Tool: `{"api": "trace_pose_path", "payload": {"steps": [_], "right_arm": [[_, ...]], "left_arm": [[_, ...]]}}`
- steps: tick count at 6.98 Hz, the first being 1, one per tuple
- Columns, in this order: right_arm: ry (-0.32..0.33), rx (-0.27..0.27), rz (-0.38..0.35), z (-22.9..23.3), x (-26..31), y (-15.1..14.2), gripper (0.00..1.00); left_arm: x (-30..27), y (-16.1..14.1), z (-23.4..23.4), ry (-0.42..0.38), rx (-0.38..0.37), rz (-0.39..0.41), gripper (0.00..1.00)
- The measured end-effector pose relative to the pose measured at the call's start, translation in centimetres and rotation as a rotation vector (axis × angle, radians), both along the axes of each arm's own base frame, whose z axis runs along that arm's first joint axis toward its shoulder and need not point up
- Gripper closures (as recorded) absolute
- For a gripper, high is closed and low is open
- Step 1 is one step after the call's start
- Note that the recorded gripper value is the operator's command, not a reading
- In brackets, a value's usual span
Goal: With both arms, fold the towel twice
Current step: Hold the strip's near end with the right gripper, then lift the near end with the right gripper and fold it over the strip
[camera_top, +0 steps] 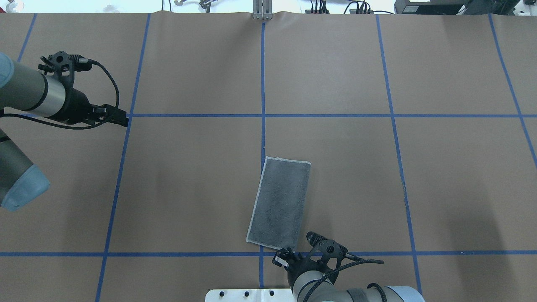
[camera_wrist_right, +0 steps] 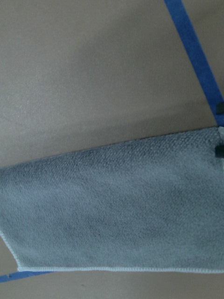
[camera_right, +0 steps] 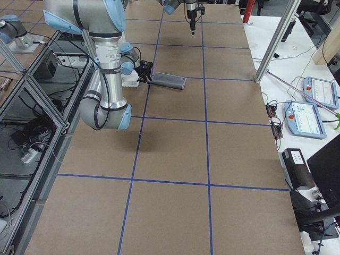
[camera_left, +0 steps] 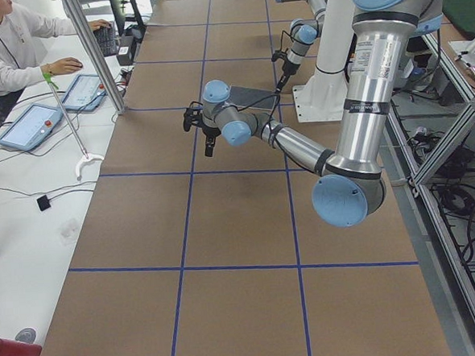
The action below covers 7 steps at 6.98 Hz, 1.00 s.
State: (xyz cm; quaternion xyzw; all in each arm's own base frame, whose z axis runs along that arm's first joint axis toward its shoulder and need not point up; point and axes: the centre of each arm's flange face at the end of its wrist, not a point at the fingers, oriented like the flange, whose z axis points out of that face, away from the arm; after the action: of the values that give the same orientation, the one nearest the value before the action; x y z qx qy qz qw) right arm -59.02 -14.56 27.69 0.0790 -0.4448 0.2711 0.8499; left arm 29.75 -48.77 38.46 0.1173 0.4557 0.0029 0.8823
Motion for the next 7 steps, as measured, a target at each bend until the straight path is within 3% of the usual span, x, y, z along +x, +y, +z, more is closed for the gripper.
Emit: {"api": "trace_pose_path", "payload": {"steps": [1, 4, 7], "right_arm": [[-0.002, 0.000, 0.000, -0.1, 0.0, 0.0, 1.00], [-0.010, 0.002, 0.009, -0.5, 0.2, -0.4, 1.00], [-0.026, 0.011, 0.053, -1.4, 1.0, -2.9, 1.00]], "left_arm": [[0.0, 0.0, 0.0, 0.000, 0.000, 0.000, 0.00], [0.0, 0.0, 0.0, 0.000, 0.000, 0.000, 0.00], [0.1, 0.0, -0.1, 0.002, -0.001, 0.000, 0.00]]}}
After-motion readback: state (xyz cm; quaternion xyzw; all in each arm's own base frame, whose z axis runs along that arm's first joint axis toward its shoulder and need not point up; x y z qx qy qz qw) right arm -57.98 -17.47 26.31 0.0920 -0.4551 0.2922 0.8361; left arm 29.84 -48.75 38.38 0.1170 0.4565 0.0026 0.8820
